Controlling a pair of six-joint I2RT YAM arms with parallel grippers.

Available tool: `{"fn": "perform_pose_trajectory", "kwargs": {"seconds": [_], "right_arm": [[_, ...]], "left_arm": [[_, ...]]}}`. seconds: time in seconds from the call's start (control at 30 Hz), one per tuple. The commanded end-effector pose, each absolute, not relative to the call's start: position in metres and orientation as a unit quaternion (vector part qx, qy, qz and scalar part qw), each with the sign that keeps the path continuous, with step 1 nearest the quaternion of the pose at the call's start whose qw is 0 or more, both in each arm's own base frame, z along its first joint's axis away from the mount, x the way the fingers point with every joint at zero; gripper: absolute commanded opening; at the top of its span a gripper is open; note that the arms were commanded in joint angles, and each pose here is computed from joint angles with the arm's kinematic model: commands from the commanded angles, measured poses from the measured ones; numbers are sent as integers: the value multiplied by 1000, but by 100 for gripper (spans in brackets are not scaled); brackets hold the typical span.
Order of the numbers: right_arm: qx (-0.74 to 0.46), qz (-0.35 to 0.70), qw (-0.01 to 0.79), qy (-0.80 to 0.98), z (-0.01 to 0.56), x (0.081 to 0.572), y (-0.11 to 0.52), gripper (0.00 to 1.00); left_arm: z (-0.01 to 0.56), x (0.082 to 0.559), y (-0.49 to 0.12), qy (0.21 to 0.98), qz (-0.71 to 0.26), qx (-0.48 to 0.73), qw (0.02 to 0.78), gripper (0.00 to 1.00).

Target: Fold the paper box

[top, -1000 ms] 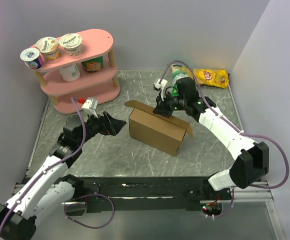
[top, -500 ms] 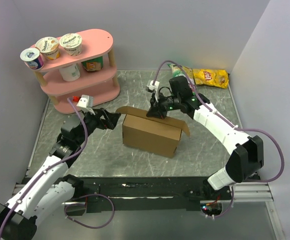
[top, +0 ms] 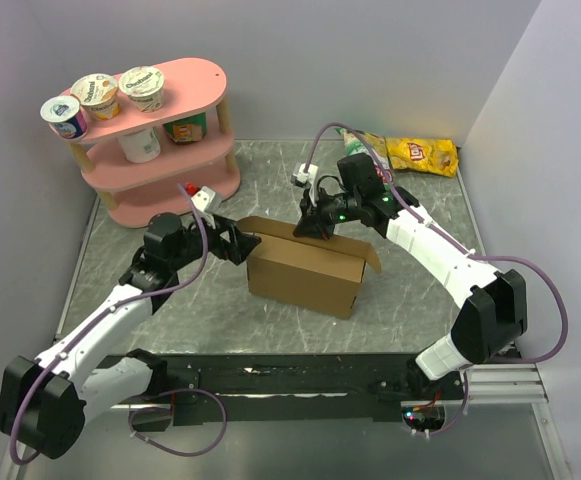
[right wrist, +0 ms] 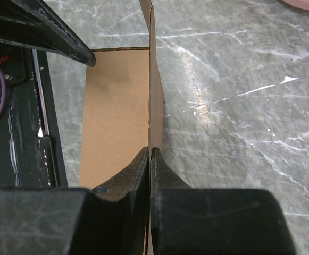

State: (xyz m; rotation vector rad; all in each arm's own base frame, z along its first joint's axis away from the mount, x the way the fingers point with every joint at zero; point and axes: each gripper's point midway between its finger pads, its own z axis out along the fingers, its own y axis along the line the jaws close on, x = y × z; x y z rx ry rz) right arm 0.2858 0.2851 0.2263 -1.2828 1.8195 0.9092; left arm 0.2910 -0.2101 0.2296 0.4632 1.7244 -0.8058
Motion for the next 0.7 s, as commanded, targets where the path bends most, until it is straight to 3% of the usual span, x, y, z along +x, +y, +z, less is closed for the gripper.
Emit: {"fn": "perform_pose_trajectory", "kwargs": {"seconds": [0.0, 0.13, 0.4, 0.47, 0.67], "right_arm": [[-509, 360, 380, 683, 245, 283, 290, 8], [-508, 355, 378, 687, 242, 285, 290, 8], [-506, 355, 379, 688, 241, 287, 292, 8], [-507, 352, 380, 689, 241, 287, 292, 7], [-509, 337, 376, 697, 233, 289, 292, 7]], "left_arm": [[250, 298, -220, 707, -350, 230, 570, 92], [245, 301, -222, 714, -356, 223, 560, 70], [246, 305, -225, 723, -364, 207, 549, 45], [247, 305, -226, 726, -370, 199, 544, 35], [245, 306, -227, 746, -377, 166, 522, 28]]}}
